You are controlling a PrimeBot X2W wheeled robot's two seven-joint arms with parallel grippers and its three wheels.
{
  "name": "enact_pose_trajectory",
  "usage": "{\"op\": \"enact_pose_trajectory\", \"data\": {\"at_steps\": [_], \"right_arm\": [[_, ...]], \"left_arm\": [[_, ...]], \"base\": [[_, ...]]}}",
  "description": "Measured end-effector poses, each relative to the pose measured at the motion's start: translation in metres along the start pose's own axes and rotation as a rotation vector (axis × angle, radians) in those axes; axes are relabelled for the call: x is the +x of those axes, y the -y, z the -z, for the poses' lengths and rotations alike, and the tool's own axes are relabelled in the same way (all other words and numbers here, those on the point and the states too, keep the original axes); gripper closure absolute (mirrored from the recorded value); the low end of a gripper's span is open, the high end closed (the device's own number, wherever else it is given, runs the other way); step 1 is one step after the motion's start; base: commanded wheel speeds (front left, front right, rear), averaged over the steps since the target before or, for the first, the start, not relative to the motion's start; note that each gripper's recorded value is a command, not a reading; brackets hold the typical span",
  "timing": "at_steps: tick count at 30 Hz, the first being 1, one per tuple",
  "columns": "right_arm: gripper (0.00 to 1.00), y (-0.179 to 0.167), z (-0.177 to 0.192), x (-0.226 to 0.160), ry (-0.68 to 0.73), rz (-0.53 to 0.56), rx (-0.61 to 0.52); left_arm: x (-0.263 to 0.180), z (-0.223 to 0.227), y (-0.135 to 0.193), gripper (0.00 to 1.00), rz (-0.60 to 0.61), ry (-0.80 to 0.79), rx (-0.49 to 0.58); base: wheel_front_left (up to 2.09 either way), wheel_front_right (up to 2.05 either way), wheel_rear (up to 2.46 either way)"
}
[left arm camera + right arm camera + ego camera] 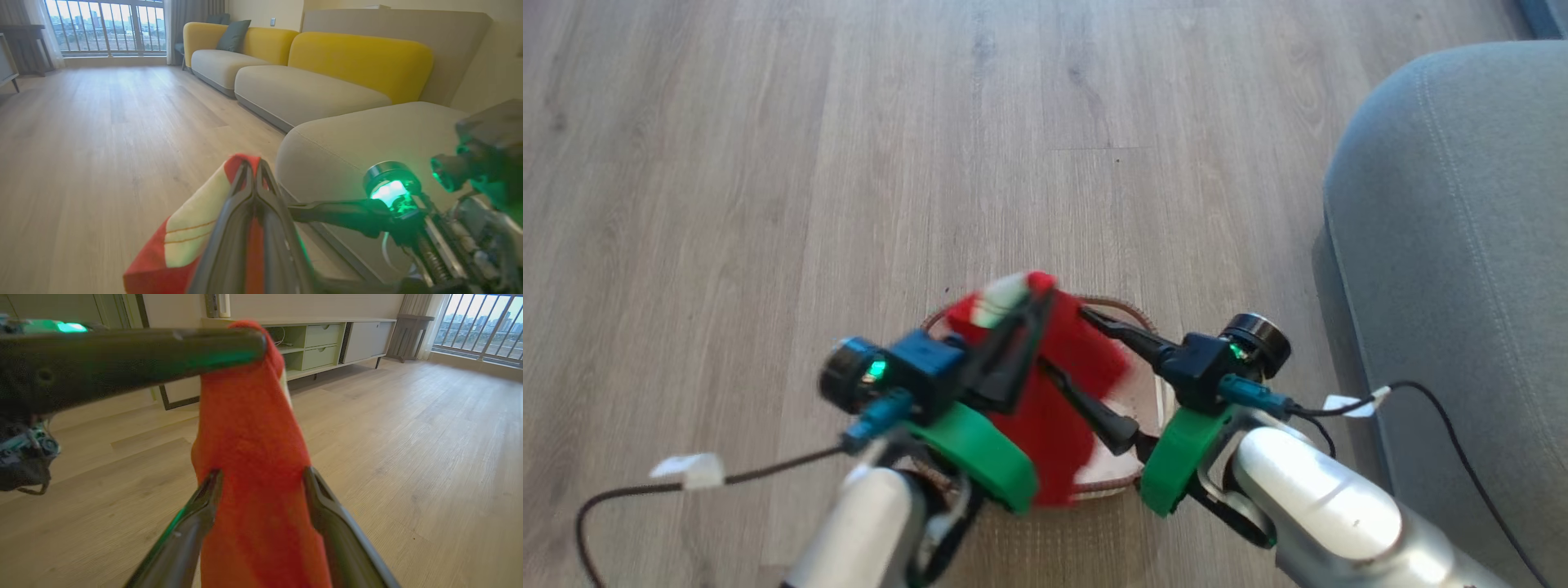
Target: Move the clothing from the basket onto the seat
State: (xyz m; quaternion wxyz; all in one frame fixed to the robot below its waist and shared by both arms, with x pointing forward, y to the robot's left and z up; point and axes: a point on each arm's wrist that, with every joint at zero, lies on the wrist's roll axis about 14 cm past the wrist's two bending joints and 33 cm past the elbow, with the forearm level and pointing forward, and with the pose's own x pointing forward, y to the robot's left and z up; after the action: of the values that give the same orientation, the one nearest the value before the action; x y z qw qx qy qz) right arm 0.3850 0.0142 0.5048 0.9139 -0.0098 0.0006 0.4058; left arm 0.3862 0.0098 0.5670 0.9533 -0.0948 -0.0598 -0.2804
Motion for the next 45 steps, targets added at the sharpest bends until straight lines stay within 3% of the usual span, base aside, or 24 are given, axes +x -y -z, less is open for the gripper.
{"op": "enact_pose_trajectory", "data": {"at_steps": [7, 8, 9, 14, 15, 17, 18, 19, 30, 39, 45], "right_arm": [[0.0, 0.004, -0.002, 0.005, -0.004, -0.009, -0.006], [0.64, 0.005, -0.002, 0.006, -0.005, -0.008, -0.007], [1.0, 0.006, -0.002, 0.006, -0.004, -0.003, -0.002], [1.0, 0.01, -0.003, 0.004, 0.002, 0.013, 0.028], [1.0, 0.012, -0.003, 0.004, 0.004, 0.019, 0.032], [1.0, 0.018, -0.006, 0.002, 0.014, 0.038, 0.034], [1.0, 0.023, -0.007, 0.0, 0.017, 0.05, 0.033], [1.0, 0.027, -0.008, -0.002, 0.019, 0.063, 0.031], [1.0, 0.104, -0.027, -0.053, 0.064, 0.301, -0.019], [1.0, 0.159, -0.052, -0.127, 0.105, 0.553, -0.081], [1.0, 0.173, -0.047, -0.179, 0.079, 0.696, -0.094]], "left_arm": [[0.0, -0.001, 0.031, 1.0, 0.097, -0.01, -0.033], [0.0, -0.003, 0.032, 1.0, 0.1, -0.006, -0.036], [0.001, -0.004, 0.033, 1.0, 0.102, -0.004, -0.039], [0.002, -0.002, 0.033, 1.0, 0.101, -0.012, -0.051], [0.003, -0.001, 0.032, 0.74, 0.096, -0.013, -0.054], [0.004, 0.0, 0.03, 0.36, 0.093, -0.012, -0.062], [0.005, 0.0, 0.03, 0.05, 0.091, -0.009, -0.063], [0.006, 0.001, 0.029, 0.0, 0.087, -0.008, -0.064], [0.022, 0.044, 0.045, 0.0, 0.153, -0.063, -0.12], [0.041, 0.071, 0.106, 0.0, 0.357, -0.117, -0.166], [0.046, 0.078, 0.142, 0.0, 0.47, -0.131, -0.189]], "base": [[0.0, 0.0, 0.0], [0.0, 0.0, 0.0], [0.0, 0.0, 0.0], [0.0, 0.0, 0.0], [0.0, 0.0, 0.0], [0.0, 0.0, 0.0], [0.0, 0.0, 0.0], [0.0, 0.0, 0.0], [0.0, 0.0, 0.0], [0.0, 0.0, 0.0], [0.0, 0.0, 0.0]]}}
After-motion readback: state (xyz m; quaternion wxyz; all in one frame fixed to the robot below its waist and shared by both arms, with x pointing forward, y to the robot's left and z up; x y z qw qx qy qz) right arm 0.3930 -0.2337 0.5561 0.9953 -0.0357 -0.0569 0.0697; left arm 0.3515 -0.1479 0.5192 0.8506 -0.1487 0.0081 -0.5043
